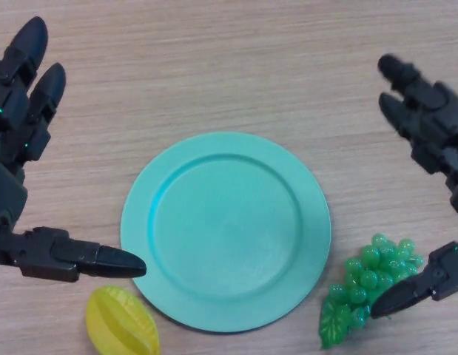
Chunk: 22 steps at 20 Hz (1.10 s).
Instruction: Pick up the green grapes and place it on the plate
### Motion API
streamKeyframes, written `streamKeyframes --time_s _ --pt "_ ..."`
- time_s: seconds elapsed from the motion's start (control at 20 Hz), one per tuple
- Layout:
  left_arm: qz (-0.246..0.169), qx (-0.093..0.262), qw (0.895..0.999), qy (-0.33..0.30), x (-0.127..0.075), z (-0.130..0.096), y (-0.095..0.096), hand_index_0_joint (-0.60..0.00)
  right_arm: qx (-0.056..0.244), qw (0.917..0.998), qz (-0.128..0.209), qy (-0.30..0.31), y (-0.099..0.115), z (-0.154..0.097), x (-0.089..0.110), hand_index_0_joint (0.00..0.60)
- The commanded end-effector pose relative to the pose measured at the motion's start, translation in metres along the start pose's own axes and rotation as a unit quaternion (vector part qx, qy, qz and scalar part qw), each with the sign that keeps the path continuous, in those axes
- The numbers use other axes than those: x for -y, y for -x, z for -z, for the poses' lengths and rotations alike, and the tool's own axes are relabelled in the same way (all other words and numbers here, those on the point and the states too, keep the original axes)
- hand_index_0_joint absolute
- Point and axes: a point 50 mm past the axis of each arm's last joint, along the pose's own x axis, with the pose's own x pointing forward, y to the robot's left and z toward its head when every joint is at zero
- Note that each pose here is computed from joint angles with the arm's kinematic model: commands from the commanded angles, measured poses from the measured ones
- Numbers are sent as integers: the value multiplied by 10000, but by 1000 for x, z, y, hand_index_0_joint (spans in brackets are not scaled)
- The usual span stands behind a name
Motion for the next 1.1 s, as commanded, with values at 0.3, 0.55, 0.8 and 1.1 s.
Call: streamKeyframes --time_s 0.3,0.55,0.8,1.1 --pt "-157 918 9954 -219 -4 -37 0 0 647 9820 -467 1711 0 25 10 0" --pt "-212 991 9948 -128 -7 -40 6 0 244 9646 -661 2541 -7 67 15 0" --pt "-347 967 9946 -162 -12 -39 11 0 10 9649 -604 2557 -6 93 24 0" --pt "-573 979 9931 -307 -16 -37 16 0 -200 9796 -298 1976 -5 108 26 449"
